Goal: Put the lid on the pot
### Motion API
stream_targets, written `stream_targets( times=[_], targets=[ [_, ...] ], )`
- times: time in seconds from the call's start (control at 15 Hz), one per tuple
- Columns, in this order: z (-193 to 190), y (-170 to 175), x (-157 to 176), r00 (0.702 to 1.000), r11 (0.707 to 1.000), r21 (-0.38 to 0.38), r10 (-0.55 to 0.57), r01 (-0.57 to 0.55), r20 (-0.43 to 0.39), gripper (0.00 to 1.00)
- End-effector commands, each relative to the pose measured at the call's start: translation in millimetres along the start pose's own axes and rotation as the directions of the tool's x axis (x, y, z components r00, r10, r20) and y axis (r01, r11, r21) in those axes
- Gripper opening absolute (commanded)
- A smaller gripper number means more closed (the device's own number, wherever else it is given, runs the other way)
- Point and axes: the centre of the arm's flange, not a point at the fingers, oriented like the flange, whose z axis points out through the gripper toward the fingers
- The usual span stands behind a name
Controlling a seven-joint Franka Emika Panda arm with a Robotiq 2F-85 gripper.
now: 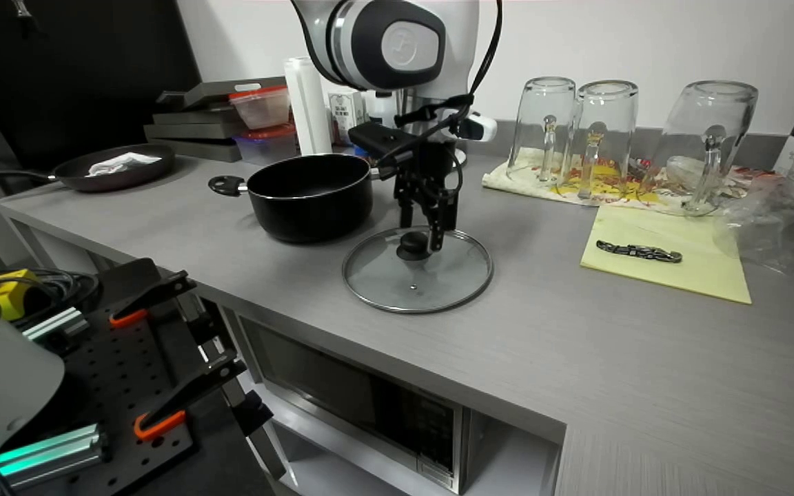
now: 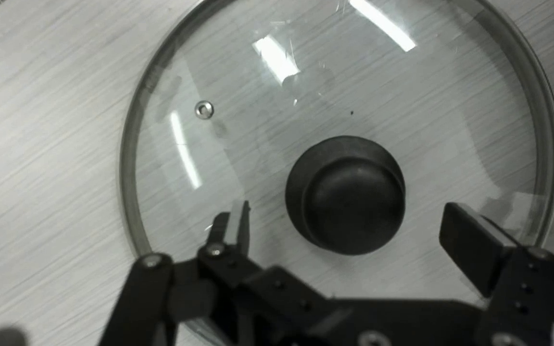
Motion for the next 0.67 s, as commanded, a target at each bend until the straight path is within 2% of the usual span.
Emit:
stream_targets(
  times=[0.0, 0.13, 0.53, 0.6],
  targets=[
    [4.5, -2.3, 10.7, 1.000, 1.000, 0.009, 0.021, -0.022, 0.005, 0.74],
    [4.3, -2.3, 10.5, 1.000, 1.000, 0.011, 0.020, -0.020, 0.003, 0.69],
    [-2.9, -3.3, 4.1, 1.000, 1.000, 0.014, 0.020, -0.020, 0.000, 0.24],
    [-4.3, -3.7, 2.7, 1.000, 1.000, 0.013, 0.020, -0.020, -0.002, 0.24]
  ],
)
